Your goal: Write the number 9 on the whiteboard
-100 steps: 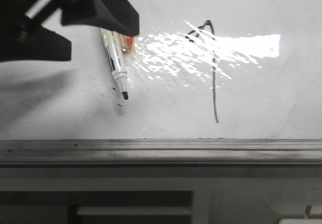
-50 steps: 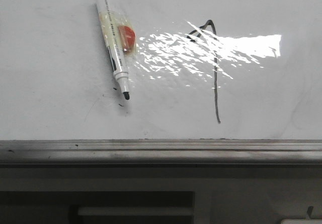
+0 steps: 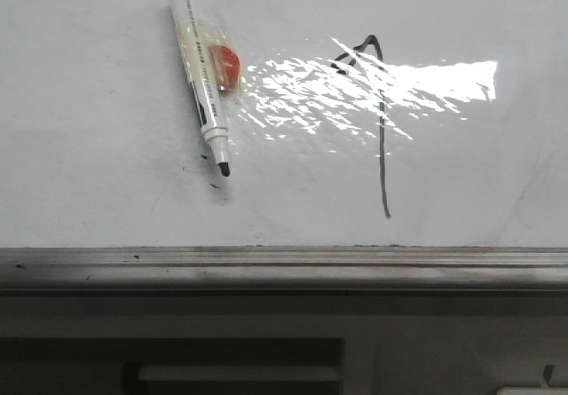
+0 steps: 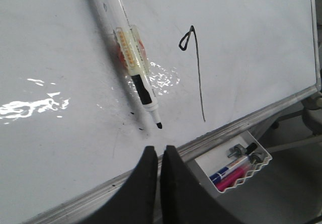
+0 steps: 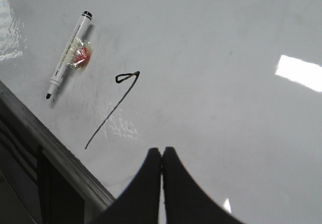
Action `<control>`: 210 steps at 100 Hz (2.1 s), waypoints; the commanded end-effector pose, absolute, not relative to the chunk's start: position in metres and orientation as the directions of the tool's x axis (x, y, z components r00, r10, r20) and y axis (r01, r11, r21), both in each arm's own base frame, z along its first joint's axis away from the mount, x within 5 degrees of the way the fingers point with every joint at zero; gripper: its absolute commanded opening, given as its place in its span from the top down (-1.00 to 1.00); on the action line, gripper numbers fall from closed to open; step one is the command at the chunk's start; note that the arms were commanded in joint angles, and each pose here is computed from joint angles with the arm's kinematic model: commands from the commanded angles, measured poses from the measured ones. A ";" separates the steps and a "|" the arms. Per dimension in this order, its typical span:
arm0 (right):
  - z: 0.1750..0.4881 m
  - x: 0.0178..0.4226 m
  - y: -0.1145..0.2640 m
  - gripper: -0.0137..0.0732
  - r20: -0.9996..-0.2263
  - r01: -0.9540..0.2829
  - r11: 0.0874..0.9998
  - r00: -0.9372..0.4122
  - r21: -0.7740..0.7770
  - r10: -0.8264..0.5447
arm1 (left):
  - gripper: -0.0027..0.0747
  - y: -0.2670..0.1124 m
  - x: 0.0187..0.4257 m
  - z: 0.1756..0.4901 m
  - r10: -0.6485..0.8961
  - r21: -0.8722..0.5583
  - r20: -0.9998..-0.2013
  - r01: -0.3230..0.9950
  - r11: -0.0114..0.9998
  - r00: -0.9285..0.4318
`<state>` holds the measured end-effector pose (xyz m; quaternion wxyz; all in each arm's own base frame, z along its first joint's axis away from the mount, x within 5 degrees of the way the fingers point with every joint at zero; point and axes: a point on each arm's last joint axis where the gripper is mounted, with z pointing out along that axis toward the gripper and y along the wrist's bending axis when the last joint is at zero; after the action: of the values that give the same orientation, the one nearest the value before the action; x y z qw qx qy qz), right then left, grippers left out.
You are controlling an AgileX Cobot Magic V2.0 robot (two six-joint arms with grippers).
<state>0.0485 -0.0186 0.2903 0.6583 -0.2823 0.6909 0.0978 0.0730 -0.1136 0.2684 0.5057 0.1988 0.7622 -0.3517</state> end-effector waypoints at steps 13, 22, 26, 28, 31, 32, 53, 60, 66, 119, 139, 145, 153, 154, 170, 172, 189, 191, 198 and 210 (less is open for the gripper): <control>0.302 0.049 -0.018 0.78 -0.961 -0.502 0.820 0.101 -0.273 -0.258 | 0.98 -0.101 0.085 0.276 -0.122 -0.311 -0.924 0.527 0.791 -0.363; 0.302 0.049 -0.018 0.78 -0.961 -0.502 0.820 0.101 -0.273 -0.258 | 0.98 -0.100 0.086 0.272 -0.104 -0.290 -0.930 0.531 0.797 -0.351; 0.302 0.049 -0.018 0.78 -0.961 -0.502 0.820 0.101 -0.273 -0.258 | 0.98 -0.099 0.088 0.274 -0.057 -0.200 -0.963 0.561 0.803 -0.263; 0.302 0.049 -0.018 0.78 -0.961 -0.502 0.820 0.101 -0.273 -0.258 | 0.98 -0.099 0.089 0.275 -0.032 -0.148 -0.978 0.575 0.805 -0.207; 0.302 0.049 -0.018 0.78 -0.961 -0.502 0.820 0.101 -0.273 -0.258 | 0.98 -0.099 0.090 0.276 0.010 -0.069 -0.992 0.598 0.798 -0.129; 0.302 0.049 -0.018 0.78 -0.961 -0.502 0.820 0.101 -0.273 -0.258 | 0.98 -0.099 0.090 0.277 0.022 -0.049 -0.994 0.600 0.798 -0.109; 0.302 0.049 -0.019 0.78 -0.961 -0.501 0.821 0.101 -0.274 -0.259 | 0.98 -0.084 0.093 0.273 0.119 0.193 -0.979 0.583 0.789 0.163; 0.302 0.049 -0.019 0.78 -0.961 -0.501 0.821 0.101 -0.274 -0.259 | 0.98 -0.074 0.091 0.265 0.068 0.158 -0.982 0.568 0.808 0.176; 0.302 0.049 -0.019 0.78 -0.961 -0.501 0.821 0.101 -0.274 -0.259 | 0.98 -0.067 0.087 0.257 0.049 0.155 -0.979 0.561 0.813 0.200; 0.302 0.049 -0.019 0.78 -0.961 -0.501 0.821 0.101 -0.274 -0.259 | 0.98 -0.018 0.061 0.199 -0.008 -0.022 -0.999 0.273 0.962 -0.050; 0.302 0.049 -0.019 0.78 -0.961 -0.501 0.821 0.101 -0.274 -0.259 | 0.98 -0.012 0.052 0.185 -0.042 -0.077 -0.985 0.205 0.976 -0.169; 0.302 0.049 -0.019 0.78 -0.961 -0.501 0.821 0.101 -0.274 -0.259 | 0.98 -0.012 0.052 0.180 -0.032 -0.076 -0.975 0.197 0.977 -0.220; 0.302 0.049 -0.019 0.78 -0.960 -0.499 0.821 0.102 -0.276 -0.260 | 0.98 -0.012 0.052 0.180 -0.039 -0.082 -0.974 0.191 0.978 -0.223; 0.302 0.049 -0.019 0.78 -0.960 -0.499 0.821 0.102 -0.276 -0.260 | 0.98 -0.012 0.052 0.180 -0.039 -0.082 -0.974 0.191 0.978 -0.222; 0.302 0.049 -0.019 0.78 -0.960 -0.499 0.821 0.102 -0.276 -0.260 | 0.98 -0.012 0.052 0.180 -0.039 -0.082 -0.974 0.189 0.978 -0.222; 0.302 0.049 -0.019 0.78 -0.960 -0.499 0.821 0.102 -0.276 -0.260 | 0.98 -0.012 0.052 0.180 -0.039 -0.082 -0.974 0.189 0.978 -0.222; 0.302 0.049 -0.019 0.78 -0.960 -0.499 0.821 0.102 -0.276 -0.260 | 0.98 -0.012 0.052 0.180 -0.037 -0.081 -0.974 0.190 0.979 -0.221; 0.302 0.049 -0.019 0.78 -0.960 -0.499 0.821 0.102 -0.276 -0.260 | 0.98 -0.012 0.052 0.180 -0.037 -0.081 -0.974 0.190 0.979 -0.221; 0.302 0.049 -0.019 0.78 -0.960 -0.499 0.821 0.102 -0.276 -0.260 | 0.98 -0.012 0.052 0.180 -0.037 -0.081 -0.974 0.190 0.979 -0.221; 0.302 0.049 -0.019 0.78 -0.960 -0.499 0.821 0.102 -0.276 -0.260 | 0.98 -0.012 0.052 0.180 -0.037 -0.081 -0.974 0.190 0.979 -0.221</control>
<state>0.0490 -0.0194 0.2901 0.6582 -0.2807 0.6924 0.0931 0.0519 -0.0120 0.1824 0.6066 0.0546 0.7882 -0.0880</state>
